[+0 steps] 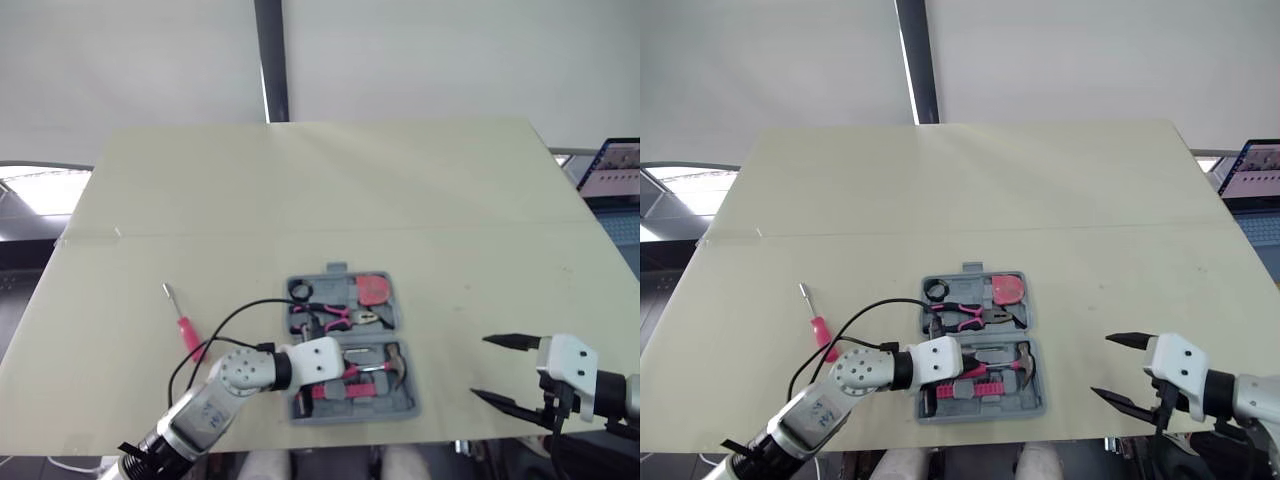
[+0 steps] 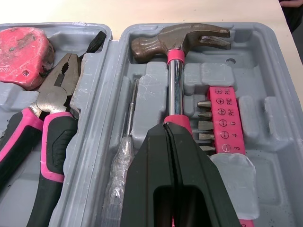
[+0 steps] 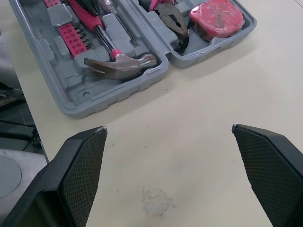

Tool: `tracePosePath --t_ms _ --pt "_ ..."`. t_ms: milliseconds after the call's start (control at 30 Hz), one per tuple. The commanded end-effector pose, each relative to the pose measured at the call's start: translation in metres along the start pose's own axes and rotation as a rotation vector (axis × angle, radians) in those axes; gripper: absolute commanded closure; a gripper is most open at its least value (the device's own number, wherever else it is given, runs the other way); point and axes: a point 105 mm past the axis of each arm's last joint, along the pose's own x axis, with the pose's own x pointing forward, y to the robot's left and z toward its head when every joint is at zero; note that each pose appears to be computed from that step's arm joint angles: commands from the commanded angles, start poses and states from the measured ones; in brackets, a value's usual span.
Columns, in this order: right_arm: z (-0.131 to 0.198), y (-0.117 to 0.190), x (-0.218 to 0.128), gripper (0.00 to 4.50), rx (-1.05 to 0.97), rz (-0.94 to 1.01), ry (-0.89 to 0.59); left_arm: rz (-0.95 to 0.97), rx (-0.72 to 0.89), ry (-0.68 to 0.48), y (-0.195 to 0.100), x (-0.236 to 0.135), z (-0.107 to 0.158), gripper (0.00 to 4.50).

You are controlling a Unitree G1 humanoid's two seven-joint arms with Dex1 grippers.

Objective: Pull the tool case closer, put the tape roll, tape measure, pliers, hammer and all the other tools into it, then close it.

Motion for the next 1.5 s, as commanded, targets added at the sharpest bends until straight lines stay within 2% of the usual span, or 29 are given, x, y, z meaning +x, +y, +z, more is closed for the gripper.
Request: tracePosePath --t_ms 33,733,1233,1500 --pt "0.005 0.0 -0.002 0.0 -0.029 -0.012 -0.006 -0.043 -0.052 0.068 -0.012 0.006 -0.021 4.47" --pt "0.005 -0.001 -0.005 0.0 -0.028 -0.024 0.0 -0.123 -0.098 0.149 -0.042 0.011 -0.053 4.47" --pt "0.008 -0.001 -0.005 0.0 -0.03 -0.022 -0.007 -0.147 -0.142 0.185 -0.052 0.017 -0.074 4.47" --pt "0.008 0.001 -0.002 0.0 -0.025 -0.02 -0.013 -0.138 -0.147 0.172 -0.049 0.017 -0.073 4.47"
